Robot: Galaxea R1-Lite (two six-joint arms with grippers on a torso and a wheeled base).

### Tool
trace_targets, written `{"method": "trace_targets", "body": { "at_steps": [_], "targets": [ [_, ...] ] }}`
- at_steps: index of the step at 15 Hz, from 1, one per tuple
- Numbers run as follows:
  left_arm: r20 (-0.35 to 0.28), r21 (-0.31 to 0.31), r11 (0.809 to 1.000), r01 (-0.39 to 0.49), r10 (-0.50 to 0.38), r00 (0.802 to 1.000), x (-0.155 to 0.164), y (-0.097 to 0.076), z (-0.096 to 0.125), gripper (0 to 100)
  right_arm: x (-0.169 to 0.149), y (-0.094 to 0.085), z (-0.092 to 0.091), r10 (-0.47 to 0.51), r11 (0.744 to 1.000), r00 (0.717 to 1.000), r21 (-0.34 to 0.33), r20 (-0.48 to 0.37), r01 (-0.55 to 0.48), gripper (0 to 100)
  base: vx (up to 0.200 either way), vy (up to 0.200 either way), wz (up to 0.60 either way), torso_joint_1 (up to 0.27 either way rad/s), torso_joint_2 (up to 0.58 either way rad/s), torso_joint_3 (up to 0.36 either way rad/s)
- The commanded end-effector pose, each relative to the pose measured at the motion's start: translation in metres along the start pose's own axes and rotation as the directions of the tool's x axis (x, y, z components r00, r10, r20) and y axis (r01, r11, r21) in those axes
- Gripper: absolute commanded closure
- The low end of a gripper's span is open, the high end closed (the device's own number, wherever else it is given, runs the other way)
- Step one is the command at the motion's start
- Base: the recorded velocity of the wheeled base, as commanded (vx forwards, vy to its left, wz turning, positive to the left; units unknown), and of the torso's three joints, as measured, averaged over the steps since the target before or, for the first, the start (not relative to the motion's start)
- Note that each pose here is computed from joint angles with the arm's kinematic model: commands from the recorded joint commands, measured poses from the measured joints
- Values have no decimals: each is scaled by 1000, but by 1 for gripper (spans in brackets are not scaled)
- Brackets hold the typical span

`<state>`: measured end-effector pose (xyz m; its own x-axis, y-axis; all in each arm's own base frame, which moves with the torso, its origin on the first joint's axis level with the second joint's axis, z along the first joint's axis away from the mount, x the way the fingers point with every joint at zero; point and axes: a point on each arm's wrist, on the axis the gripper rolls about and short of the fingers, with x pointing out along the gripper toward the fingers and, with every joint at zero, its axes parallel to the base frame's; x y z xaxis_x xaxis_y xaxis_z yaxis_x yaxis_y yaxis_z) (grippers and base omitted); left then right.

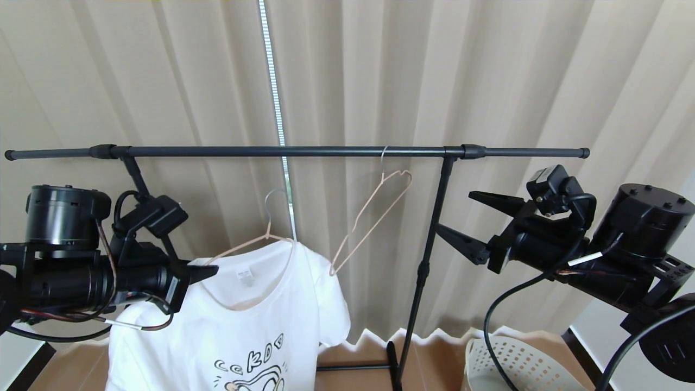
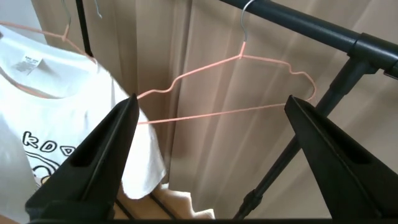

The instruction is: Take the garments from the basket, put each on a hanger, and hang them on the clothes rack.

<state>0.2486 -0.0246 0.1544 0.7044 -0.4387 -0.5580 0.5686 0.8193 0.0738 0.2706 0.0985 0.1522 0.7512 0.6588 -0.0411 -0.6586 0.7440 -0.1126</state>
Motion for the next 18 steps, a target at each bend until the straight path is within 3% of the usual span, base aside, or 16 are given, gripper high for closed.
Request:
{"method": "trace_targets", "body": {
  "at_steps": [1,6,18],
  "targets": [
    [13,-16,1000,-15,15,1000,6,6,9,100,2,0,-2,1,1000,1000,3,-7,-1,0,0,0,0,0,0,0],
    [45,-55,997,-50,53,998,24,22,31,100,2,0,-3,1,1000,1000,3,-7,-1,0,0,0,0,0,0,0],
    [141,-84,995,-57,68,988,49,38,74,100,2,-1,-3,-1,1000,1000,3,-7,1,0,0,0,0,0,0,0]
  ]
}}
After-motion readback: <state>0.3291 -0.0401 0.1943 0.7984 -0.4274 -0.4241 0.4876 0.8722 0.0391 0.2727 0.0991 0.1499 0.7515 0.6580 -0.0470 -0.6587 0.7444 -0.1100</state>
